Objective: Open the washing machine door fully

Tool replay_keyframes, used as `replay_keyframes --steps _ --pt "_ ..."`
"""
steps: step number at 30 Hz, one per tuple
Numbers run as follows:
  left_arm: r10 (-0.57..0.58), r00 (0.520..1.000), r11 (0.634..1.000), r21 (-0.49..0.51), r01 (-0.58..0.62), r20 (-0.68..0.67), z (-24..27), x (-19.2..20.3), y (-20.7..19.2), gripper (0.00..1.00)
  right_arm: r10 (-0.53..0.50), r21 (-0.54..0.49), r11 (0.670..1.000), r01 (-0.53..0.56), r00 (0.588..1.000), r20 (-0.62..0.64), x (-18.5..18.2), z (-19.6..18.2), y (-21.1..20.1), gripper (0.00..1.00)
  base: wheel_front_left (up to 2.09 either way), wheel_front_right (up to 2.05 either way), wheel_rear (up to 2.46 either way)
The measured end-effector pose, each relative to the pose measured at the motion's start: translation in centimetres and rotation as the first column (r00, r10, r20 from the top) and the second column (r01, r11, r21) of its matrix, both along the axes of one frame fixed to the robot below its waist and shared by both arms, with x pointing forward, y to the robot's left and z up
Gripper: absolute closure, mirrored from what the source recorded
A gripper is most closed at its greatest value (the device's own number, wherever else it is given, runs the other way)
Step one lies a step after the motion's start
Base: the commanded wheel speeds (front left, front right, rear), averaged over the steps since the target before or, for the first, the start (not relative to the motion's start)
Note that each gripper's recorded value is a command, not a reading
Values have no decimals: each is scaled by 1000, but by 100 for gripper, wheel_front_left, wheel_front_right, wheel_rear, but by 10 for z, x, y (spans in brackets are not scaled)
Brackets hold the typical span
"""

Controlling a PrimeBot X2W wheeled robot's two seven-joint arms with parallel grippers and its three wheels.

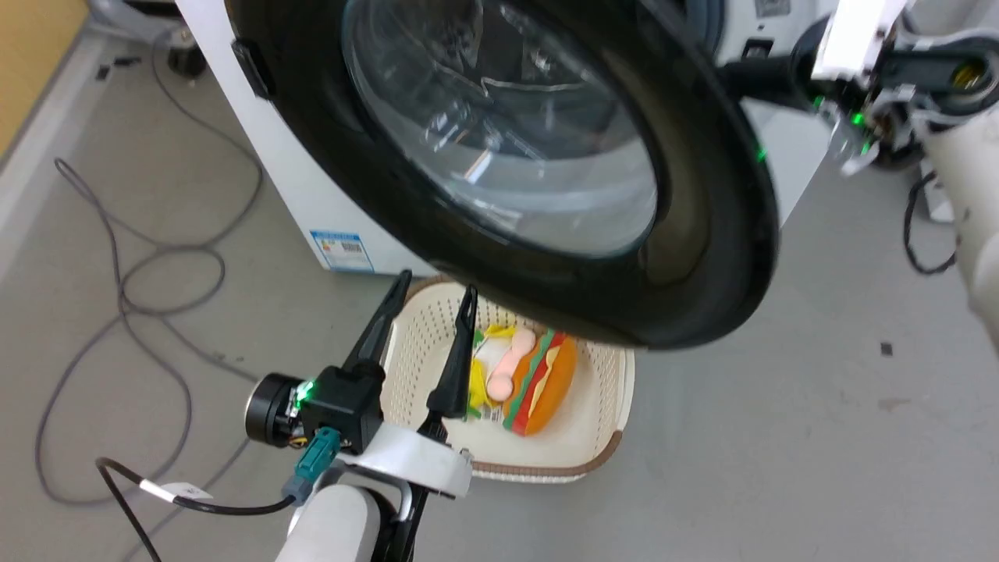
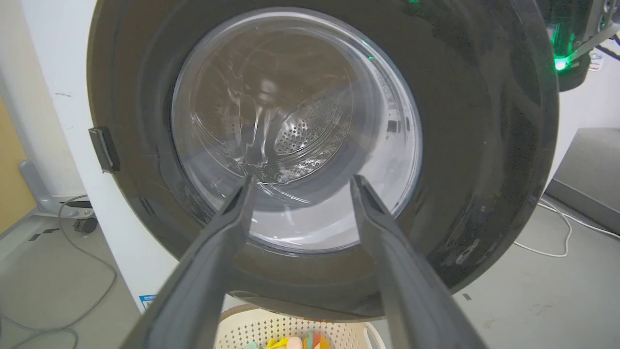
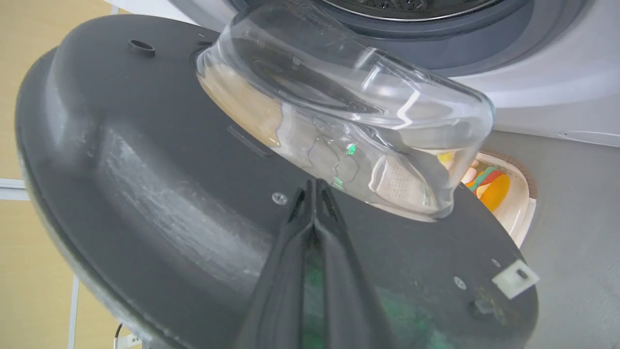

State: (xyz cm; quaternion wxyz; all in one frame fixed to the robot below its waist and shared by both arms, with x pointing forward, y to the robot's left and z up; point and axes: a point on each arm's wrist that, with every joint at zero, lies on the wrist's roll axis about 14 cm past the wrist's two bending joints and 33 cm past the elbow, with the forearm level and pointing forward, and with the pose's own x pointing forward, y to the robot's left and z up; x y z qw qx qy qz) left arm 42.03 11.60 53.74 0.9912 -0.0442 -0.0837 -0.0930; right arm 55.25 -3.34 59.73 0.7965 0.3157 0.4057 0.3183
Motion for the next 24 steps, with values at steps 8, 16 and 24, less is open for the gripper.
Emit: replay_keyframes --steps 8,16,24 --pt "13 1000 1000 0 -13 -2 2 -19 4 0 63 18 998 -63 998 1 -34 3 10 100 0 0 0" --pt "18 1000 1000 5 -18 -6 1 -37 7 0 146 47 988 -144 989 -32 -72 -5 25 100 0 0 0" --pt "22 1000 1000 5 -22 -6 1 -46 9 0 224 76 973 -220 973 -55 -102 -16 50 100 0 0 0"
